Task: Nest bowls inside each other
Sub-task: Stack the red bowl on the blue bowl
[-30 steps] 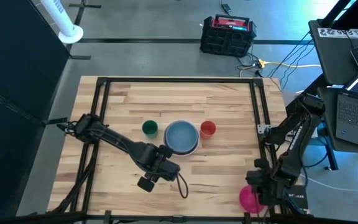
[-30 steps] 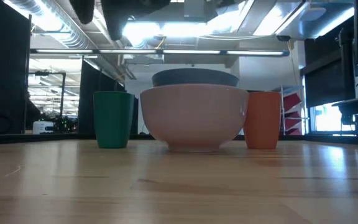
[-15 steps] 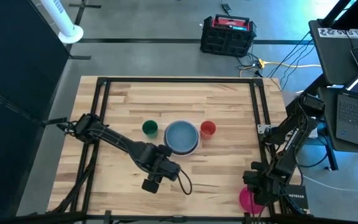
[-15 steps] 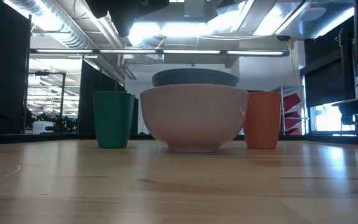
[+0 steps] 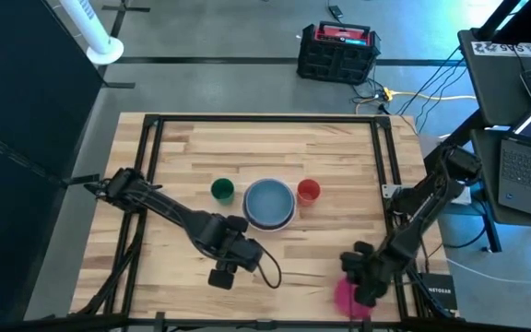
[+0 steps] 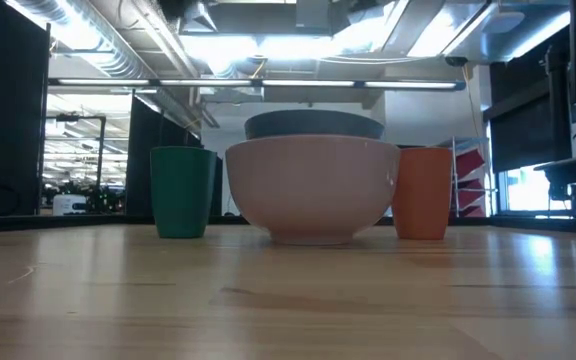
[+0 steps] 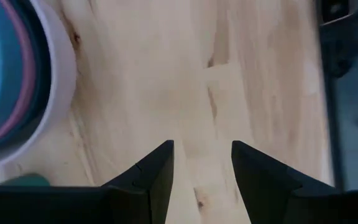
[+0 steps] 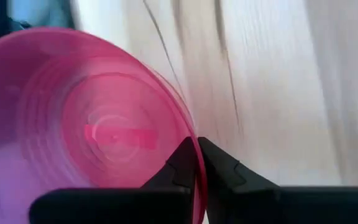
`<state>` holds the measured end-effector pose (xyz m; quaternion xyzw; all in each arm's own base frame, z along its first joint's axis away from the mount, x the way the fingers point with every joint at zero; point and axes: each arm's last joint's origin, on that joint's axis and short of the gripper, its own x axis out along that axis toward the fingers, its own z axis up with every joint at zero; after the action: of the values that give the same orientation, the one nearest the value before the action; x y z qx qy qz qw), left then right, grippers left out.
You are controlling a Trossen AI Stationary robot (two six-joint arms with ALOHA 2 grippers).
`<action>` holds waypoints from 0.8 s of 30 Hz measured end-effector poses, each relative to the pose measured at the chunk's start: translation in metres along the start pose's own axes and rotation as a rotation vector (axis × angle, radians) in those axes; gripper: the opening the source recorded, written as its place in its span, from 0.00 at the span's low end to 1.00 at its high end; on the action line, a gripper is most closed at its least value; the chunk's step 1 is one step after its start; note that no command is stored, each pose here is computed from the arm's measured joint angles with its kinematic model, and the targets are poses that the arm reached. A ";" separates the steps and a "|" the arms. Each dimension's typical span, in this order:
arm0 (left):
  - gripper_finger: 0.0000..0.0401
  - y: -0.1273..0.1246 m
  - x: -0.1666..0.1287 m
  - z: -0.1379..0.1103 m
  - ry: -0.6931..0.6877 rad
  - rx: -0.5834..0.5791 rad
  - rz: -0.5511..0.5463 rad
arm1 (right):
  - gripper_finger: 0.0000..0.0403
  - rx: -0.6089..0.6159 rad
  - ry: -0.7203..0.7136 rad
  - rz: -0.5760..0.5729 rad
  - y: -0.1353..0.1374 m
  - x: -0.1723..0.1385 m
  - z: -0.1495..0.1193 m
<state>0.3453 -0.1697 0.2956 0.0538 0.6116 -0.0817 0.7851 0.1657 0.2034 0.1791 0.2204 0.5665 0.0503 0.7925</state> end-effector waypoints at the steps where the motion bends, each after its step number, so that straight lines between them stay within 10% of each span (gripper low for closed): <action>1: 0.36 0.000 -0.008 -0.003 -0.019 -0.021 0.005 | 0.00 -0.016 -0.036 0.008 0.002 -0.004 0.014; 10: 0.36 0.000 -0.068 -0.027 -0.189 -0.226 0.075 | 0.00 -0.117 -0.308 -0.061 -0.023 -0.058 0.144; 24: 0.36 -0.021 -0.080 -0.058 -0.160 -0.328 0.189 | 0.00 -0.047 -0.537 -0.220 -0.123 -0.122 0.268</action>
<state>0.2666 -0.1750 0.3590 -0.0242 0.5446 0.0889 0.8336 0.3479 -0.0256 0.3053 0.1447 0.3554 -0.0828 0.9197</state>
